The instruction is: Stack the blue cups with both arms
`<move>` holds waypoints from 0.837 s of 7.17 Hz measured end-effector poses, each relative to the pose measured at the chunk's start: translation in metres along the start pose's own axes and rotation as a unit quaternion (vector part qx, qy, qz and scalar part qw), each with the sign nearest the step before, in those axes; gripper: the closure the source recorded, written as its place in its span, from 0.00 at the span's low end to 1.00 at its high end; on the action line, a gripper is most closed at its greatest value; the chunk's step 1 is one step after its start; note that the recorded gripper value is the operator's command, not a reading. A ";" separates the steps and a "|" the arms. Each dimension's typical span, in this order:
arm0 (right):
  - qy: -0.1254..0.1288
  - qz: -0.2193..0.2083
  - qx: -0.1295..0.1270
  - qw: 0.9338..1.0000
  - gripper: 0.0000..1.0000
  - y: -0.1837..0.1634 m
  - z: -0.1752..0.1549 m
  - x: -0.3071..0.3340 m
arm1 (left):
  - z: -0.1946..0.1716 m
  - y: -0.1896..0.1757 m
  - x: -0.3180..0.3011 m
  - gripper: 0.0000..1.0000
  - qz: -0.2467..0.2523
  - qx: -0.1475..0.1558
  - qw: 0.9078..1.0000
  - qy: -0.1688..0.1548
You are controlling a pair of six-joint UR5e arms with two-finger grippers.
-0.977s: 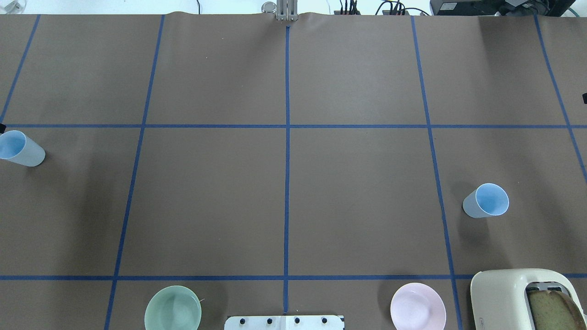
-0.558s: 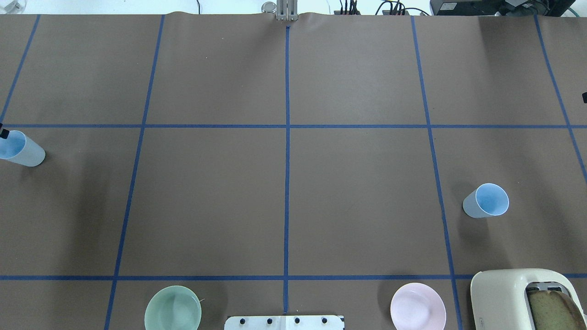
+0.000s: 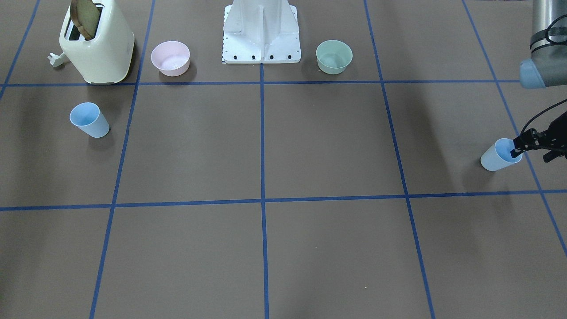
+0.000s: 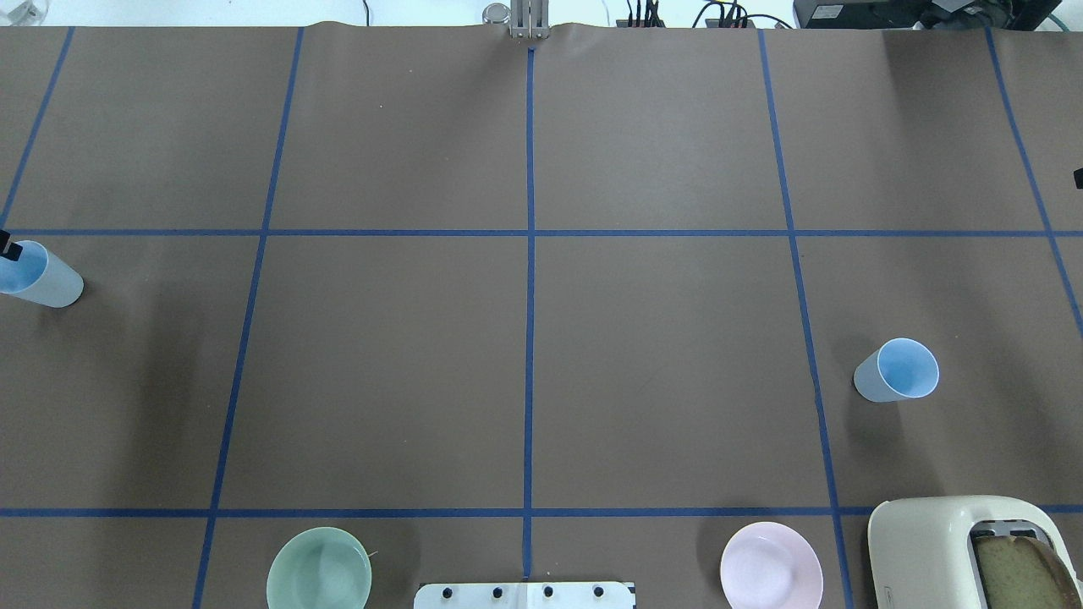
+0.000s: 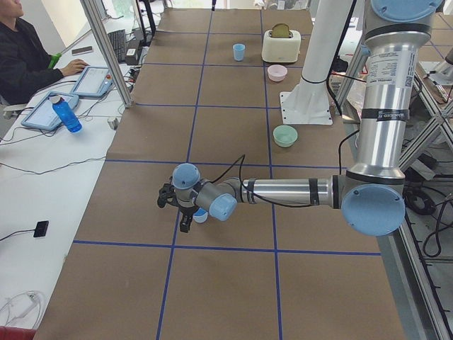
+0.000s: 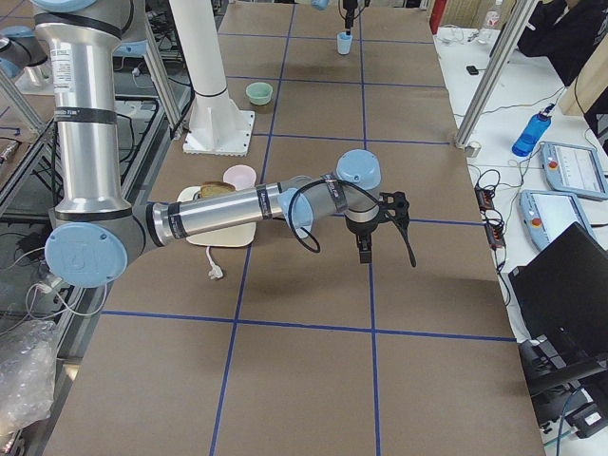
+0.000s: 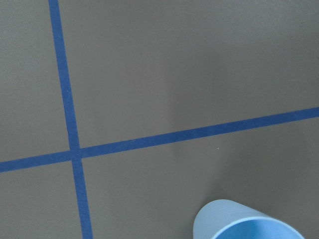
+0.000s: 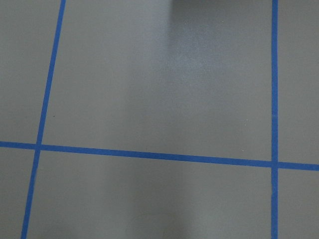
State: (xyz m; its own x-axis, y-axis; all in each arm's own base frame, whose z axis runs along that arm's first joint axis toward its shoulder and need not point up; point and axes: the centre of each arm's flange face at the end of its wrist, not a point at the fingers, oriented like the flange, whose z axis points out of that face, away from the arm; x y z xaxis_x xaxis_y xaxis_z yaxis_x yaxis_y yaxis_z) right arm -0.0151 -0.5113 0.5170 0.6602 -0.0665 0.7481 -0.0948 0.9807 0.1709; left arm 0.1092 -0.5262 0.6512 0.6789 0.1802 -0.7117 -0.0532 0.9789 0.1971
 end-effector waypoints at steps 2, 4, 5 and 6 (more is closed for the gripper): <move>0.000 0.000 0.000 1.000 0.00 -0.001 0.000 0.000 | 0.004 0.001 0.002 0.20 0.003 -0.002 1.000 -0.003; 0.000 0.000 -0.001 1.000 0.00 -0.001 0.001 0.000 | 0.005 0.001 0.003 0.30 0.004 -0.003 1.000 -0.004; 0.000 0.000 -0.001 1.000 0.00 -0.001 0.001 0.000 | 0.005 0.001 0.003 0.38 0.004 -0.003 1.000 -0.004; 0.000 0.000 -0.001 1.000 0.00 -0.001 0.001 0.000 | 0.005 0.001 0.003 0.51 0.004 -0.003 1.000 -0.004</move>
State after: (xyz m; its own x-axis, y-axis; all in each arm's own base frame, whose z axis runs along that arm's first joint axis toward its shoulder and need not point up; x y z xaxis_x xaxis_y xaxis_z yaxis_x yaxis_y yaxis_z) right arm -0.0160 -0.5126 0.5174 0.6606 -0.0662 0.7478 -0.0935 0.9811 0.1694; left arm 0.1146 -0.5254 0.6523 0.6847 0.1868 -0.7045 -0.0622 0.9780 0.1989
